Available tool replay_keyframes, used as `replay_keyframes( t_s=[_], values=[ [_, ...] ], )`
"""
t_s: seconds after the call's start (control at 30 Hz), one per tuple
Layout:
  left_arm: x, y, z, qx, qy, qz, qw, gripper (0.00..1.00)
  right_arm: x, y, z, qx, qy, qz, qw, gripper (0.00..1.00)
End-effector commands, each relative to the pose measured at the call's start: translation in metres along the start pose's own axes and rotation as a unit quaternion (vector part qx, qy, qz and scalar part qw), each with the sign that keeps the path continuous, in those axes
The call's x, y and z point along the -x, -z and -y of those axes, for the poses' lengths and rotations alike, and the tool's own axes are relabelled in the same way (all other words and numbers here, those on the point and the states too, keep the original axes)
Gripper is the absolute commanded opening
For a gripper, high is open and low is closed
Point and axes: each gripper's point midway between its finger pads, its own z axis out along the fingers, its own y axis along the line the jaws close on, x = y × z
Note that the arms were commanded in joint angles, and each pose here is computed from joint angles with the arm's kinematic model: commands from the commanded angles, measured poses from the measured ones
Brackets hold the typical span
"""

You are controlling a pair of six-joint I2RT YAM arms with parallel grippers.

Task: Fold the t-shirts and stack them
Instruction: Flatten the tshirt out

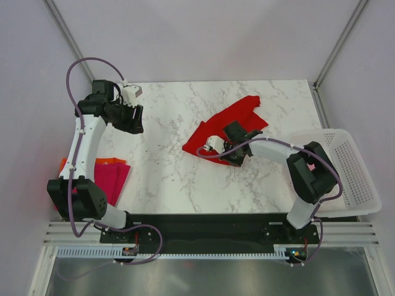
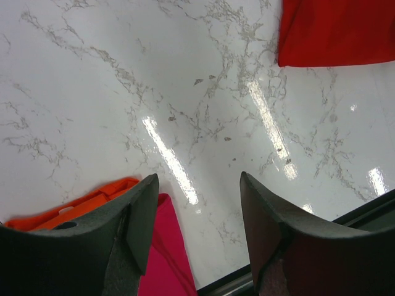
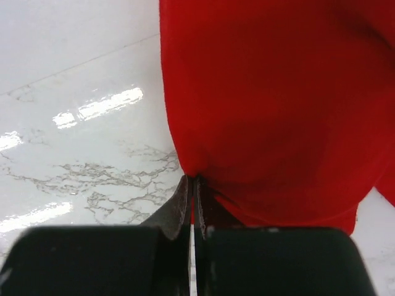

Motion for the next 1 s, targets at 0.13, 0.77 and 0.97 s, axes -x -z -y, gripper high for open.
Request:
replay_keyframes(
  t_s=[0.13,0.77,0.97],
  values=[
    [0.010,0.006,-0.005,0.008,-0.021,0.015,1.000,0.63,0.114,0.139,-0.038,0.008,0.103,0.168,0.980,0.00],
    [0.020,0.007,-0.005,0.003,-0.021,0.023,0.999,0.63,0.052,0.081,0.166,-0.144,-0.090,0.075,0.983,0.31],
    [0.013,0.011,-0.004,0.007,-0.024,0.020,0.999,0.63,0.043,0.136,0.101,-0.124,0.048,0.140,0.981,0.40]
  ],
)
